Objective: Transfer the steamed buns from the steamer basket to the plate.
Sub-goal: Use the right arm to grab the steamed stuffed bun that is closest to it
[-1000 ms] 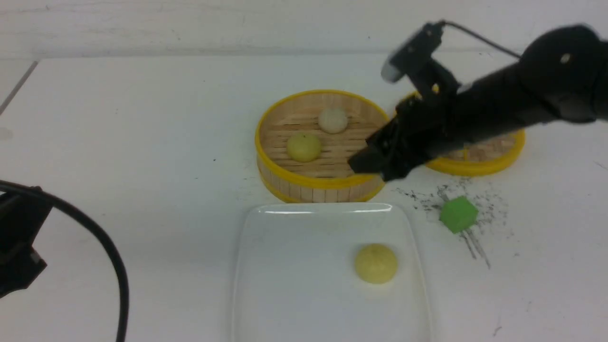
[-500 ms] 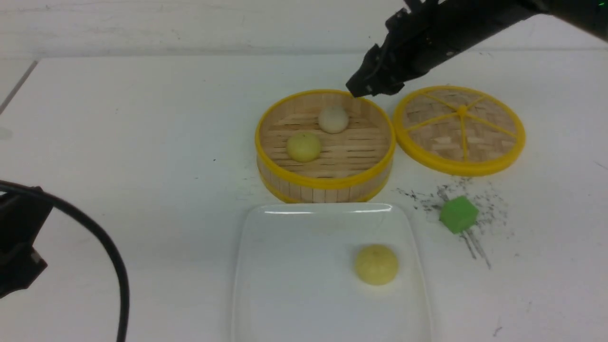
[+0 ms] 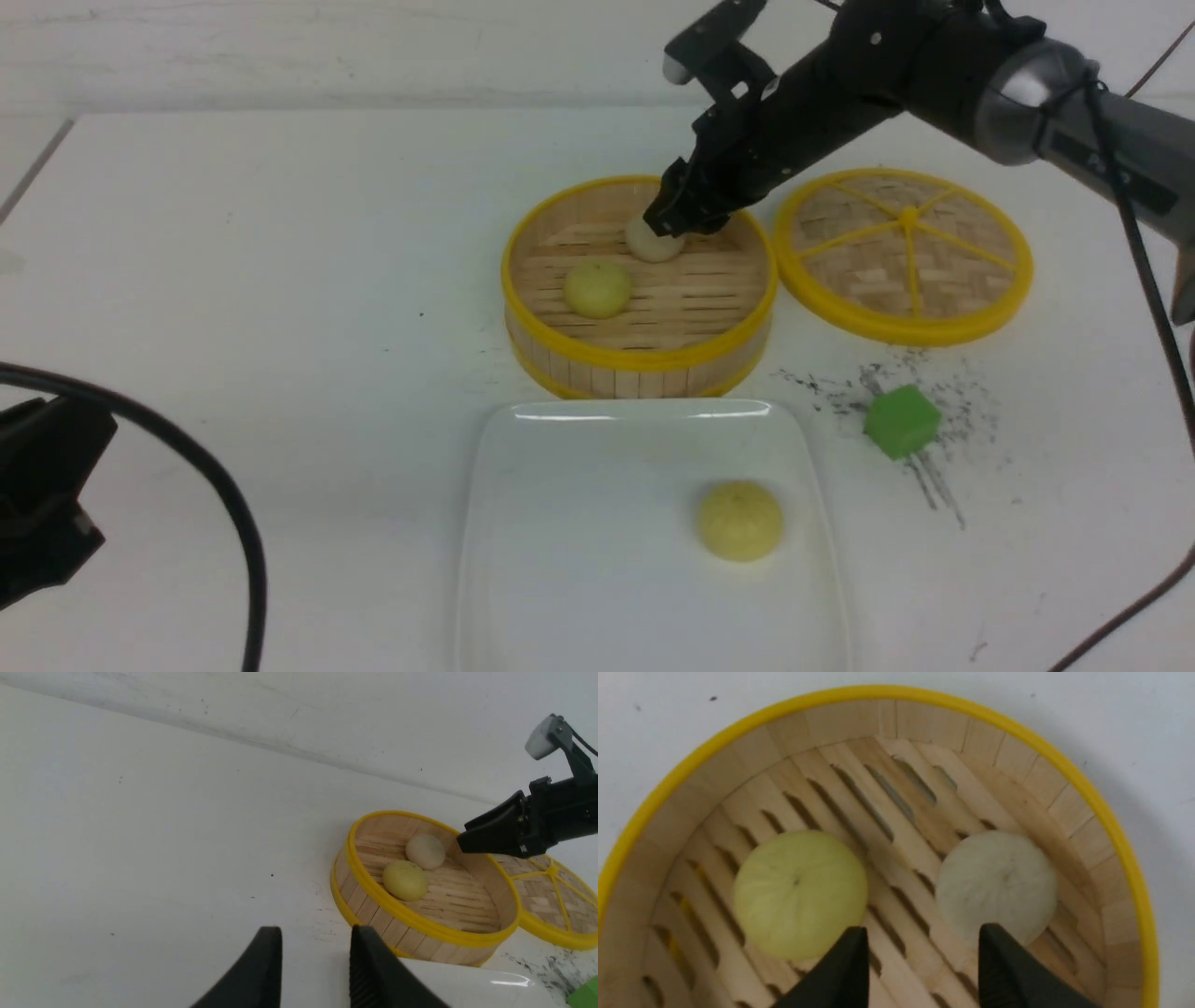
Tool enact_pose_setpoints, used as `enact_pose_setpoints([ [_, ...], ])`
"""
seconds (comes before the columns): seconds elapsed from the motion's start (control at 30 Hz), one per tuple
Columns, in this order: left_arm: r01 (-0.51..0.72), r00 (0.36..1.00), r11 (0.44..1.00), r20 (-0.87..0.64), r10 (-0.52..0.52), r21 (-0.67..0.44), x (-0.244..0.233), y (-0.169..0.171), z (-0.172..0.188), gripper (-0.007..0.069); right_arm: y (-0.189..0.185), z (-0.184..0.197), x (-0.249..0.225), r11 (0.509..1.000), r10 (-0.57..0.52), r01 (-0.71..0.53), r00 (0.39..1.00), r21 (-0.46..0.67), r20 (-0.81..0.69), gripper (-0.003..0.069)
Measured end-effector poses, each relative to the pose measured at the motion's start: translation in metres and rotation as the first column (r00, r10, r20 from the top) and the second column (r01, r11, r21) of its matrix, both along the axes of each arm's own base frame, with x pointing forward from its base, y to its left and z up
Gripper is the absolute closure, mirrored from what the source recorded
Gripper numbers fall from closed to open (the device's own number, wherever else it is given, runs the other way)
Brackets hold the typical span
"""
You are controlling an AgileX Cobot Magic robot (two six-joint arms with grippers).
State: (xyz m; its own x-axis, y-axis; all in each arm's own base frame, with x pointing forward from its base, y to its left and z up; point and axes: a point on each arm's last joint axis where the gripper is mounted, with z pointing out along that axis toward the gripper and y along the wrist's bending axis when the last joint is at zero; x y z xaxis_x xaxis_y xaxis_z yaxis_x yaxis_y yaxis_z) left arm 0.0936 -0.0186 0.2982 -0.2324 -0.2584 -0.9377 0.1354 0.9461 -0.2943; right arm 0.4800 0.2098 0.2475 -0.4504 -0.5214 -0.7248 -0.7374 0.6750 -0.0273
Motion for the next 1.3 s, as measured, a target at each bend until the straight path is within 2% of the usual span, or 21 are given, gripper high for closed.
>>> enact_pose_setpoints([
  [0.2, 0.002, 1.000, 1.000, -0.006, -0.002, 0.001, 0.000, 0.000, -0.001, 0.0385, 0.000, -0.003, 0.005, 1.000, -0.022, 0.022, 0.999, -0.001, 0.031, 0.0276],
  [0.43, 0.002, 1.000, 1.000, -0.006, -0.002, 0.001, 0.000, 0.000, -0.001, 0.0385, 0.001, -0.031, 0.013, 0.999, -0.032, 0.032, 0.999, -0.023, 0.006, 0.0275],
  [1.03, 0.002, 1.000, 1.000, -0.008, -0.002, 0.001, 0.000, 0.000, -0.001, 0.0385, 0.002, -0.055, 0.022, 0.998, -0.055, 0.056, 0.998, -0.034, 0.028, 0.0279],
  [1.13, 0.002, 1.000, 1.000, -0.008, -0.002, 0.001, 0.000, 0.000, -0.001, 0.0385, 0.002, -0.055, 0.022, 0.998, -0.056, 0.057, 0.998, -0.034, 0.033, 0.0323],
  [1.17, 0.002, 1.000, 1.000, -0.008, -0.002, 0.001, 0.000, 0.000, -0.001, 0.0385, 0.002, -0.055, 0.023, 0.998, -0.056, 0.057, 0.998, -0.034, 0.036, 0.0358],
  [1.2, 0.002, 1.000, 1.000, -0.008, -0.002, 0.001, 0.000, 0.000, -0.001, 0.0385, 0.002, -0.055, 0.023, 0.998, -0.054, 0.056, 0.998, -0.037, 0.038, 0.0433],
  [1.23, 0.002, 1.000, 1.000, -0.008, -0.002, 0.001, 0.000, 0.000, -0.001, 0.0385, 0.002, -0.055, 0.023, 0.998, -0.054, 0.055, 0.998, -0.038, 0.038, 0.0456],
  [1.3, 0.002, 1.000, 1.000, -0.008, -0.002, 0.001, 0.000, 0.000, -0.001, 0.0386, 0.002, -0.055, 0.023, 0.998, -0.044, 0.046, 0.998, -0.046, 0.049, 0.0598],
])
